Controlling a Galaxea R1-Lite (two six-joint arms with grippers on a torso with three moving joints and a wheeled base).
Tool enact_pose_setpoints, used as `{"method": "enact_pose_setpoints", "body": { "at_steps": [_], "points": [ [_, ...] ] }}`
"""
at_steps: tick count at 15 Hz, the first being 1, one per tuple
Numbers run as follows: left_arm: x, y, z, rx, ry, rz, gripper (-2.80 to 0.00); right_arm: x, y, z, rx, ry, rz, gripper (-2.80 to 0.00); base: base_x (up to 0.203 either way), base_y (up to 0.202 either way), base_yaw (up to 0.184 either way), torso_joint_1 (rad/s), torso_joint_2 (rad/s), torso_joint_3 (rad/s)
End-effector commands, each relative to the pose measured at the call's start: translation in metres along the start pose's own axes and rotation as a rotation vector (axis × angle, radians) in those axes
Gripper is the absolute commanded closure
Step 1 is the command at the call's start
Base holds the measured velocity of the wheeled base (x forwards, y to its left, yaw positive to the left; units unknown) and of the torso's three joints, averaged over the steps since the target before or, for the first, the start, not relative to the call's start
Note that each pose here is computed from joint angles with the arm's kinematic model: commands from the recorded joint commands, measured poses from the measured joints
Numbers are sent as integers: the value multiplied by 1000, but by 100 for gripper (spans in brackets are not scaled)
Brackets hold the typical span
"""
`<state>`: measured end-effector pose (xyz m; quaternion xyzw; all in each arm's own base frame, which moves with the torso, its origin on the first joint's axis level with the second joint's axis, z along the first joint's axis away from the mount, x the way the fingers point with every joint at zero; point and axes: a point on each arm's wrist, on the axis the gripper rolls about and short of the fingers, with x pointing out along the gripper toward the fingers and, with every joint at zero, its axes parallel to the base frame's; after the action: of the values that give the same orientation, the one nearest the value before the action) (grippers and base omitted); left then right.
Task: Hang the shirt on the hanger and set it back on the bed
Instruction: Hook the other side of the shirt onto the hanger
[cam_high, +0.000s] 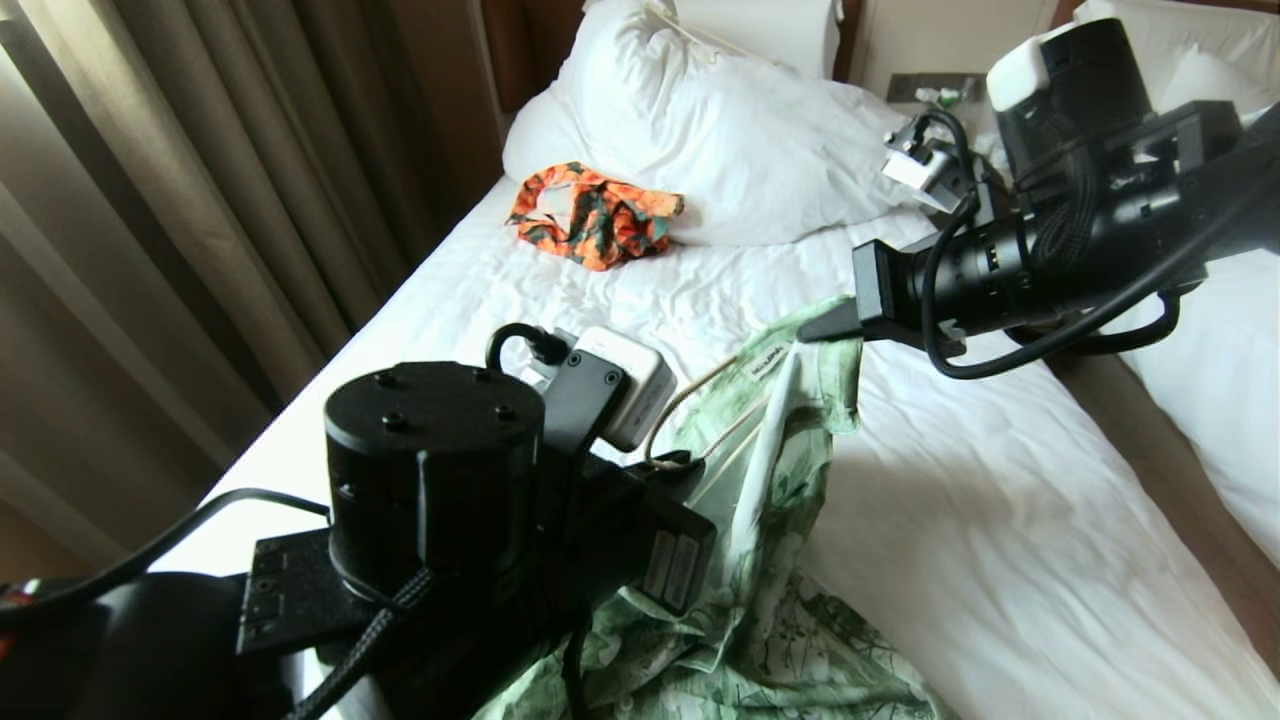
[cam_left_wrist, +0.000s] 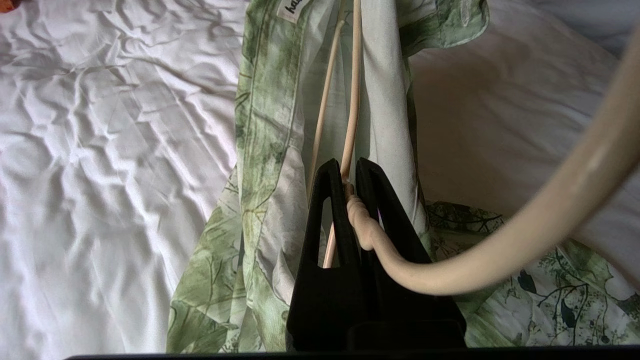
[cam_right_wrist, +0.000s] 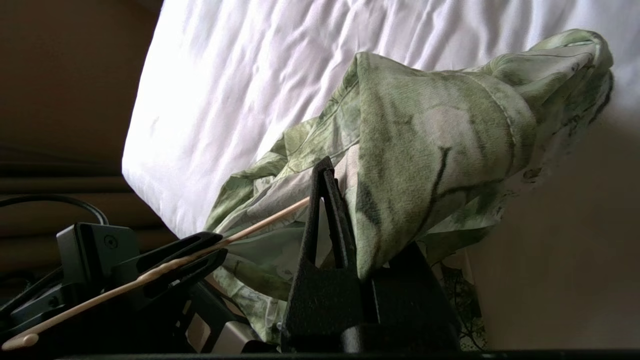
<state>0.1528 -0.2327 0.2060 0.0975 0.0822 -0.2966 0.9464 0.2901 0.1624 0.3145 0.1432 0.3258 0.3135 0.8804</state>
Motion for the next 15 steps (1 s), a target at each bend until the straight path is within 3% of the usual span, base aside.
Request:
{"method": "enact_pose_setpoints", "body": {
  "at_steps": [1, 4, 10, 15],
  "points": [
    [-4, 1, 8, -3, -3, 0, 0, -18, 9, 1, -63, -29, 21, 0, 0, 0, 0, 0, 0, 0],
    [-20, -8, 11, -10, -12, -53, 0, -19, -12, 6, -117, -40, -32, 0, 0, 0, 0, 0, 0, 0],
    [-32, -10, 2, 0, 2, -82, 0, -22, -31, 12, -207, -50, -73, 0, 0, 0, 0, 0, 0, 0],
    [-27, -28, -3, 13, 23, -129, 0, -21, -30, 17, -342, -81, -26, 0, 0, 0, 0, 0, 0, 0]
  ]
}}
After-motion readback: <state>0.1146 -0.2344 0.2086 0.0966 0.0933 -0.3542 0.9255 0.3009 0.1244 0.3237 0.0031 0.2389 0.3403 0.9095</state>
